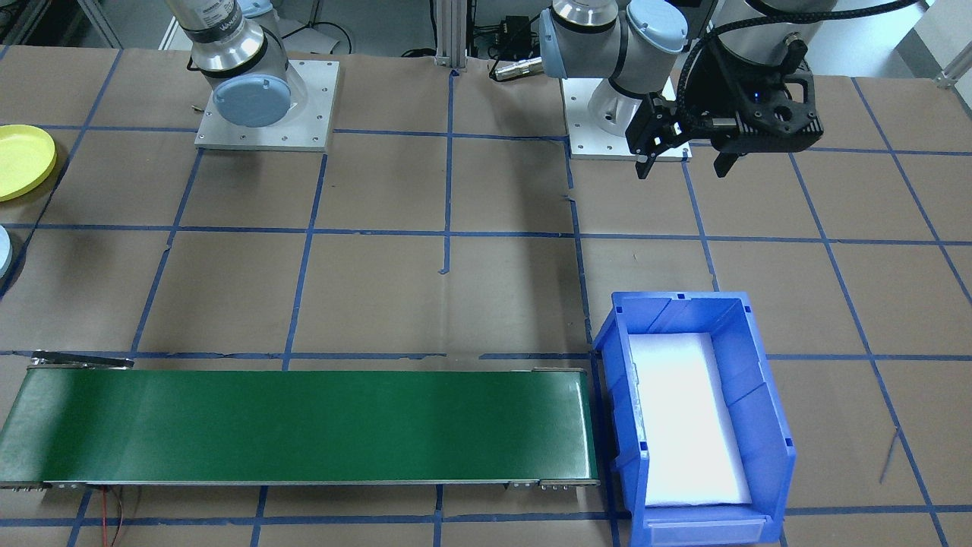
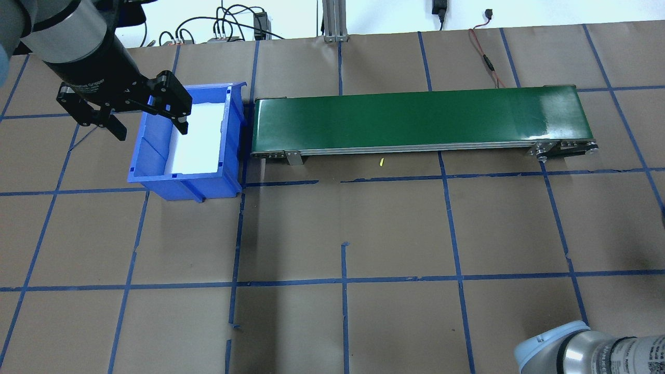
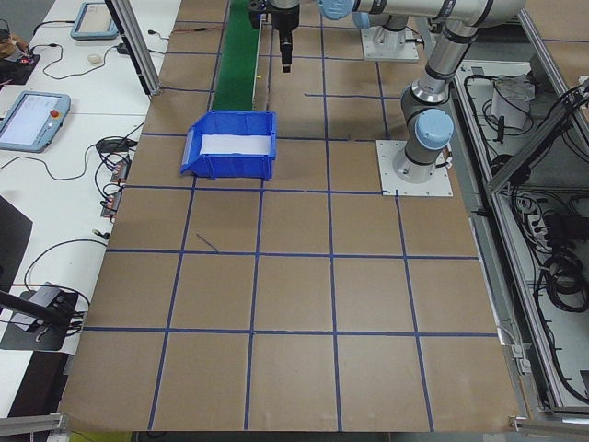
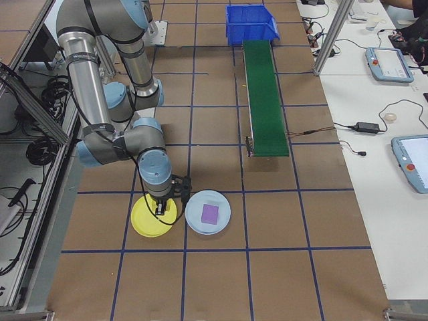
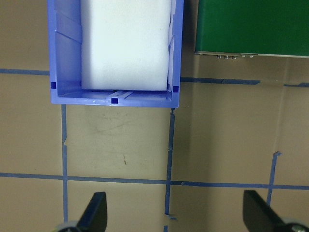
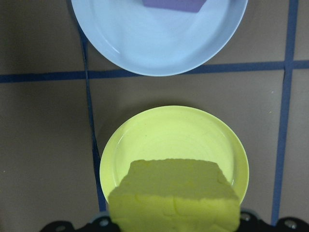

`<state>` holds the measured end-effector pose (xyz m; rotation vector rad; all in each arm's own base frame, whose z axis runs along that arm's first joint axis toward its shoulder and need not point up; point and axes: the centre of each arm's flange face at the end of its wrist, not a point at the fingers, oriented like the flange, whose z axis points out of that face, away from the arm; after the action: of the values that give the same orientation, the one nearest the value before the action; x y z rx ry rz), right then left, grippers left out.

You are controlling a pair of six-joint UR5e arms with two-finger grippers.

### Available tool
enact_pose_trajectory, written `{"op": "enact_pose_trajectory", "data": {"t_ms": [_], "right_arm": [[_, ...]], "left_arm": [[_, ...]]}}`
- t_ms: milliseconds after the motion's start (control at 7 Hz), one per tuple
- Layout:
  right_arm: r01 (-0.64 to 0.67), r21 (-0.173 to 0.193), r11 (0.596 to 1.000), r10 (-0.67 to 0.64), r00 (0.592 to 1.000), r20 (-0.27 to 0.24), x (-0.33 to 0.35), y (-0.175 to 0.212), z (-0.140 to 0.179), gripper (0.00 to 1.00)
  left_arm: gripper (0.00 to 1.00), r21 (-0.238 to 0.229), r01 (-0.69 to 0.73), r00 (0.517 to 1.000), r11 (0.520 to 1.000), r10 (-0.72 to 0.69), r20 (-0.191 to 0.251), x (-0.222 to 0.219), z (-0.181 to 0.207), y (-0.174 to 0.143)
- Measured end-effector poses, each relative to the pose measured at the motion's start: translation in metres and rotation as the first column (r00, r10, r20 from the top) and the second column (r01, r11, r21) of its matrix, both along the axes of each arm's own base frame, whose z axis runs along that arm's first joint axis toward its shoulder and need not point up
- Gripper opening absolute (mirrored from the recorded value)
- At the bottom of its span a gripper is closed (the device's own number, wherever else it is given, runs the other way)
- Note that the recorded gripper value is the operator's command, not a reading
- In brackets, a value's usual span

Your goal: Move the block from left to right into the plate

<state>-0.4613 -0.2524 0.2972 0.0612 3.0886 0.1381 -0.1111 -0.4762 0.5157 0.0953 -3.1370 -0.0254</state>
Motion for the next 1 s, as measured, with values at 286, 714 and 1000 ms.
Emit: {"op": "enact_pose_trajectory", "data": {"t_ms": [286,714,1000], "right_arm": [[0.018,-0.035,0.999,-0.018,1.000,0.013,0.006,0.014,-0.061,1.00],[0.004,-0.036,0.999,-0.004,1.000,-0.003,0.003,0.016,-0.075,1.00],[-0.012,-0.056,0.998,0.008,0.998,-0.060,0.022,-0.030,-0.032,1.00]], "left_arm": [[1.00,0.001,0.000,1.000,1.000,0.000,0.000,0.000,0.000,0.000],[1.00,0.000,-0.001,1.000,1.000,0.001,0.000,0.000,0.000,0.000],[1.00,0.000,0.000,1.000,1.000,0.000,0.000,0.000,0.000,0.000]]}}
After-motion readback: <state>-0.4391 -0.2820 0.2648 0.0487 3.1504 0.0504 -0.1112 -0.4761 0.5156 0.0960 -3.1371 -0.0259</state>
